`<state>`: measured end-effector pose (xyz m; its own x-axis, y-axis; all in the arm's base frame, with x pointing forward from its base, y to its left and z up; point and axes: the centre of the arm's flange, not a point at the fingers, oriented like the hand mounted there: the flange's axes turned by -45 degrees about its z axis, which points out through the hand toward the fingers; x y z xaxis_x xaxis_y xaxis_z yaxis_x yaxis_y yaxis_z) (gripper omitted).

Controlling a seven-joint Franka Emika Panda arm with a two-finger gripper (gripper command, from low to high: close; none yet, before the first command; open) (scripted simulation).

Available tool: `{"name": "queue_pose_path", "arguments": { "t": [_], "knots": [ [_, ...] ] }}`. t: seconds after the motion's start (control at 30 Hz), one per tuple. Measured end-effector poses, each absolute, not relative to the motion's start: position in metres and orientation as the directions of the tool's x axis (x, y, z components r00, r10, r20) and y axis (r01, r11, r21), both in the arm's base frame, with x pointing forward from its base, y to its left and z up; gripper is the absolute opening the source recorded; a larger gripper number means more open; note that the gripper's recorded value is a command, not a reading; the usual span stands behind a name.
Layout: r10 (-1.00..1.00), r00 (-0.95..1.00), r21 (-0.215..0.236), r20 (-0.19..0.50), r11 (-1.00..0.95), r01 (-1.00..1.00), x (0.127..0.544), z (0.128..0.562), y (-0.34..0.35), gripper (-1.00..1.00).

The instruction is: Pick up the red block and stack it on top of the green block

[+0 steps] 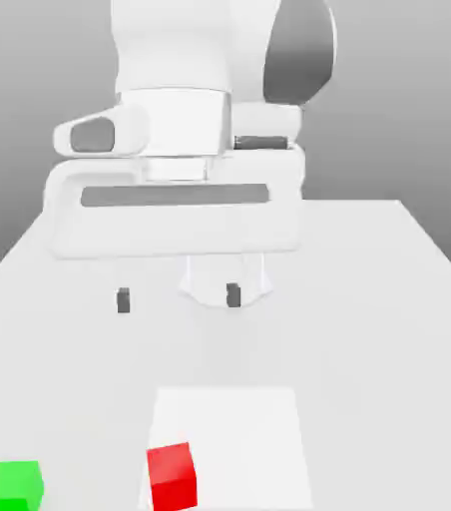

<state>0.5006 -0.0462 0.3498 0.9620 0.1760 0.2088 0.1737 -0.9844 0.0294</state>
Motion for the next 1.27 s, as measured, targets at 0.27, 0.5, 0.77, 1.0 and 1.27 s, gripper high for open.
{"name": "queue_pose_path", "arguments": {
  "t": [0.27, 0.5, 0.77, 1.0, 1.27],
  "knots": [
    [0.241, 0.970, 0.002, 0.010, -0.970, 0.241, 0.482, 0.205, -0.061, 0.00],
    [0.244, 0.970, 0.000, 0.000, -0.970, 0.244, 0.480, 0.152, -0.062, -1.00],
    [0.245, 0.970, 0.000, -0.001, -0.970, 0.245, 0.480, 0.193, -0.062, -1.00],
    [-0.291, 0.957, -0.002, -0.002, -0.957, -0.291, 0.492, 0.237, -0.206, -1.00],
    [-0.409, 0.912, -0.001, 0.000, -0.912, -0.409, 0.490, 0.186, -0.242, 1.00]
  ]
}}
